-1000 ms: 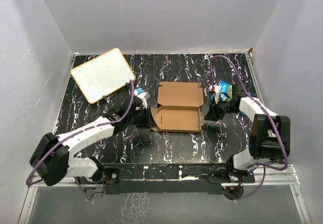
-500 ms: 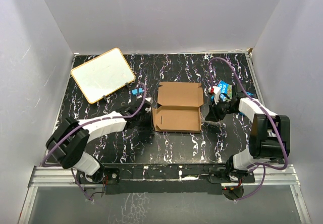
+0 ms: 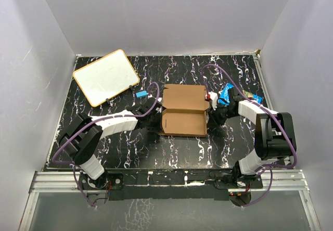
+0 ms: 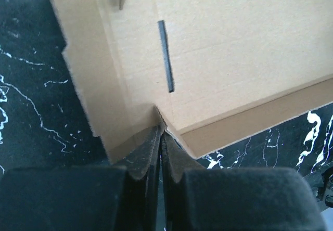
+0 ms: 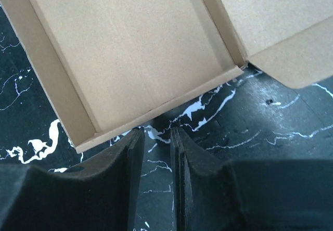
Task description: Fold the paper box
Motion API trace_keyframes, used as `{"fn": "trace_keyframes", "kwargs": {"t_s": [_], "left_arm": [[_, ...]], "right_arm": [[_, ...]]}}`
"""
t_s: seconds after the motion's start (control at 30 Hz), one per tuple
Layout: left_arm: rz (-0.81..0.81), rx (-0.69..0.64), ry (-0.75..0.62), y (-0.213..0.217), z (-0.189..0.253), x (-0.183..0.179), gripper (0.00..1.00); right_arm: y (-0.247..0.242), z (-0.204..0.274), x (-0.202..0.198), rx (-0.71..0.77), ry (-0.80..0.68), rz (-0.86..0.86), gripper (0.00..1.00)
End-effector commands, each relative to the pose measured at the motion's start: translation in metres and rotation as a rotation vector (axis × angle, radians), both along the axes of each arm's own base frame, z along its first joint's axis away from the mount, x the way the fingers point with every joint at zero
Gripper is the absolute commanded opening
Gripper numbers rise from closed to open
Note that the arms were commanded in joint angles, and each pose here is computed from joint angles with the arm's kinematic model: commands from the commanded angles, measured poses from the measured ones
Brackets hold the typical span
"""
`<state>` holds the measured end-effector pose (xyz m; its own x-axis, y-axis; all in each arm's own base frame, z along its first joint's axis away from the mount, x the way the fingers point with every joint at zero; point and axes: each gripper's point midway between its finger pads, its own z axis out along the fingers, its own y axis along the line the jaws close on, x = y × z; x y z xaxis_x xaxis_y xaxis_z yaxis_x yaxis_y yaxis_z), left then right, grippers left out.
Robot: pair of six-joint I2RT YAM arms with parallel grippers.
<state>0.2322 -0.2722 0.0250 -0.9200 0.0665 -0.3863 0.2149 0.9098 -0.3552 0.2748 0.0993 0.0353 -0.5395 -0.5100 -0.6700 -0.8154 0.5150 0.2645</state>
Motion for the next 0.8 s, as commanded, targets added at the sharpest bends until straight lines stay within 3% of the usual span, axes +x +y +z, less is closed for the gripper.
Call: {"fn": "trace_keyframes", "kwargs": {"t_s": [0.0,0.5,0.77], "left_arm": [[-0.031,0.002,-0.055,-0.011,0.014,0.008,0.01],[-0.143,0.034,-0.100,-0.040,0.009,0.010,0.01],[-0.098,0.121,-0.203,-0.014,0.036,0.023,0.04]], "right_arm": [[0.010,-0.002,0.009,-0.016,-0.046,0.037,0.32],[0.022,-0.003,0.005,-0.014,-0.041,0.076,0.32],[0.015,0.001,0.013,-0.035,-0.042,0.040,0.32]]}}
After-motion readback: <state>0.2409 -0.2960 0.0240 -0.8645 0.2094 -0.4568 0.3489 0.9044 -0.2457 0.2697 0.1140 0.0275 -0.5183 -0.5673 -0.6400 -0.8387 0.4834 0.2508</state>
